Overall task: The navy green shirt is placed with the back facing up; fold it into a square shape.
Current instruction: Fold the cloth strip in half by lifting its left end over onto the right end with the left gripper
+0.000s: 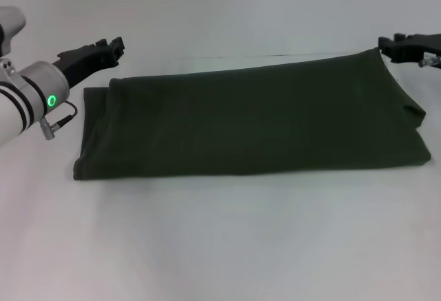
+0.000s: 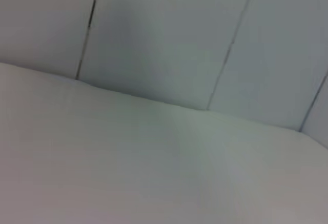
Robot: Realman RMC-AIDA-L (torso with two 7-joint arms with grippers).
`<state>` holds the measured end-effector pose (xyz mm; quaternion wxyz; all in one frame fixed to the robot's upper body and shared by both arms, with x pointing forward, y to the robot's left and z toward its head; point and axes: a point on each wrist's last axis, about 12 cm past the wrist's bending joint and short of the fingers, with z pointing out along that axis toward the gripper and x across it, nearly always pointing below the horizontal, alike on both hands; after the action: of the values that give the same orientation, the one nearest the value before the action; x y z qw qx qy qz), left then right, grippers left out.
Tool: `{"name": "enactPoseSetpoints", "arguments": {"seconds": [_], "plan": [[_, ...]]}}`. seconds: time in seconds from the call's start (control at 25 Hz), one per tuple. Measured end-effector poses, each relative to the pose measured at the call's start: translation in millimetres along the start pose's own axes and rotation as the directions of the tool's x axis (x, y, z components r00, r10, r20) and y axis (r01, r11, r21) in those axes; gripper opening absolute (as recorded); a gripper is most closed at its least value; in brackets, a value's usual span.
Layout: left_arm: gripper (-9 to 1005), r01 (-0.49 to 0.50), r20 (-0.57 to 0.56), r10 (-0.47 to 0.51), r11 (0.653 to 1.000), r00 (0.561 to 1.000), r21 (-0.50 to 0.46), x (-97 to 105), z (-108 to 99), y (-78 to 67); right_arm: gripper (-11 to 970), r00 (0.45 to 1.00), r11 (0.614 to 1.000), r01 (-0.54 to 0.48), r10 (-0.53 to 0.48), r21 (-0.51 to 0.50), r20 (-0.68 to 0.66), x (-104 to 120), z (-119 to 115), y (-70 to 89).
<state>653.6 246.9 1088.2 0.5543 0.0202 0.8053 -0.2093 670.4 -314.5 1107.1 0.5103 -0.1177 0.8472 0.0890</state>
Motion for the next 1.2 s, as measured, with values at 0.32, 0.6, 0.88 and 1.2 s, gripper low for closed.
{"name": "enactPoseSetpoints", "arguments": {"seconds": [0.32,0.6,0.88,1.2], "plan": [[458,0.051,0.070,-0.052,0.998,0.996,0.023,-0.2,-11.0,8.0,444,0.998,0.999,-0.048,0.048,-0.004,0.050,-2.7,-8.3,-7.7],[590,0.038,0.091,-0.052,0.987,0.994,0.154,5.8,-22.9,1.4,742,0.987,0.988,-0.123,0.131,-0.095,0.088,5.4,-23.6,-13.6],[839,0.054,0.094,-0.103,0.904,0.990,0.424,25.2,-56.7,-14.4,816,0.967,0.955,-0.184,0.218,-0.234,0.129,23.6,-58.6,-16.9],[923,0.131,0.059,-0.182,0.863,0.982,0.488,50.4,-87.4,-9.4,836,0.947,0.915,-0.249,0.298,-0.317,0.118,49.7,-90.7,-24.2]]}}
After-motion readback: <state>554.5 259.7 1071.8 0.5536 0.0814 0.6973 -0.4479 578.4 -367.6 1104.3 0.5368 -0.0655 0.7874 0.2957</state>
